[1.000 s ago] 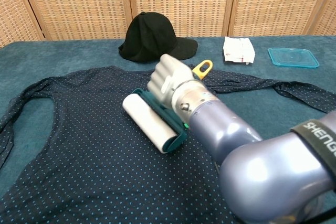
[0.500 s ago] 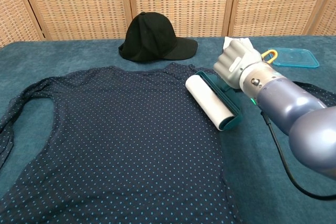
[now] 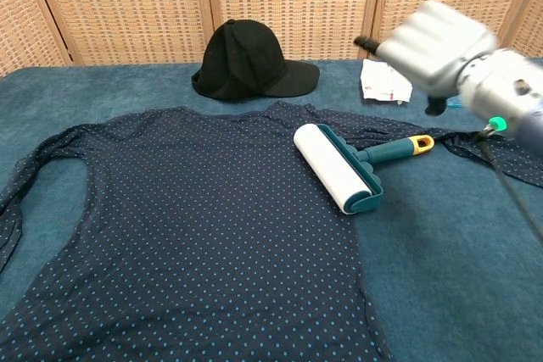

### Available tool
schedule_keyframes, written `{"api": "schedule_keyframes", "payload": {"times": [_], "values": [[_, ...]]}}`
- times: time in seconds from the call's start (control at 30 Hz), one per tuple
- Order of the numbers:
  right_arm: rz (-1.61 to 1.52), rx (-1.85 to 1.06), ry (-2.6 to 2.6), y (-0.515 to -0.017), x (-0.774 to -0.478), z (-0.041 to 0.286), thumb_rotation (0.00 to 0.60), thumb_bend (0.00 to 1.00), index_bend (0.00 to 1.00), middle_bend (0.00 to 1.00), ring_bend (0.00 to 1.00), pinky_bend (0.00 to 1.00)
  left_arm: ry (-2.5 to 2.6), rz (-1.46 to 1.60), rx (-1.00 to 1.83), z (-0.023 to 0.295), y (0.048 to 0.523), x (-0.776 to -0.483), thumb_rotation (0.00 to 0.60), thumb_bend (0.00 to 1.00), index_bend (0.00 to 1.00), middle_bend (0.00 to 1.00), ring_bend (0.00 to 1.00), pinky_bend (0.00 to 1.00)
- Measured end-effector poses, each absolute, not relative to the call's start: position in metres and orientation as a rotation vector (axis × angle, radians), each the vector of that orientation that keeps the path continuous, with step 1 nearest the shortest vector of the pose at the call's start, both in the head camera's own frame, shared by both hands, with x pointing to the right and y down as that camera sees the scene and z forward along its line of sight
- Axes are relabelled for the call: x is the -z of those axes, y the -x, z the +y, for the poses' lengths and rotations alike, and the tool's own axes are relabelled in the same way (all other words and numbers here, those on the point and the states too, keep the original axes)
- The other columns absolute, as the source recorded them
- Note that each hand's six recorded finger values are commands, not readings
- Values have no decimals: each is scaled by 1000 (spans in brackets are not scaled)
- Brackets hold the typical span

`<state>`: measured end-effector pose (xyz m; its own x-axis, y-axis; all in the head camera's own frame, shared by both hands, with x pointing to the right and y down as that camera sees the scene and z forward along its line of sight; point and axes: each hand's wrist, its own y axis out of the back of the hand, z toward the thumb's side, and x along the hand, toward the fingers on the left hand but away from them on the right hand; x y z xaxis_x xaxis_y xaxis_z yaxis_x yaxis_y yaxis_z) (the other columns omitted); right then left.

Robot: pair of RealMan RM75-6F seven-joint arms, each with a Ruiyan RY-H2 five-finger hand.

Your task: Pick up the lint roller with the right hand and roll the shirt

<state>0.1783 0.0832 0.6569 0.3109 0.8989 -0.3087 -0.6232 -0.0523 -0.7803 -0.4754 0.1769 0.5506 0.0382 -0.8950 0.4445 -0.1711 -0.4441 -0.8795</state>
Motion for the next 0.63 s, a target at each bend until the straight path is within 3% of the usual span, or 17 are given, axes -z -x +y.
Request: {"api": "schedule_keyframes", "payload": {"times": [0.1,0.17,0.27,0.33,0.63], "values": [[-447,-1208,1050,-208,-637,83,600,0,0,558,616,623,1677,1089,1438,179,474,-546,600,0,0,0,0,0],[-519,-1172,1079,-233,-623,86,600,0,0,322,336,335,1670,1086,1434,180,474,-545,600,0,0,0,0,0],[-616,-1174,1146,-275,-607,96,600,0,0,70,58,62,1659,1077,1429,183,472,-545,600,0,0,0,0,0],[-681,-1213,1212,-308,-595,110,600,0,0,6,2,4,1649,1065,1426,184,471,-545,600,0,0,0,0,0],[-807,-1375,1354,-366,-567,174,600,0,0,0,0,0,1617,1067,1378,189,466,-541,600,0,0,0,0,0]]}}
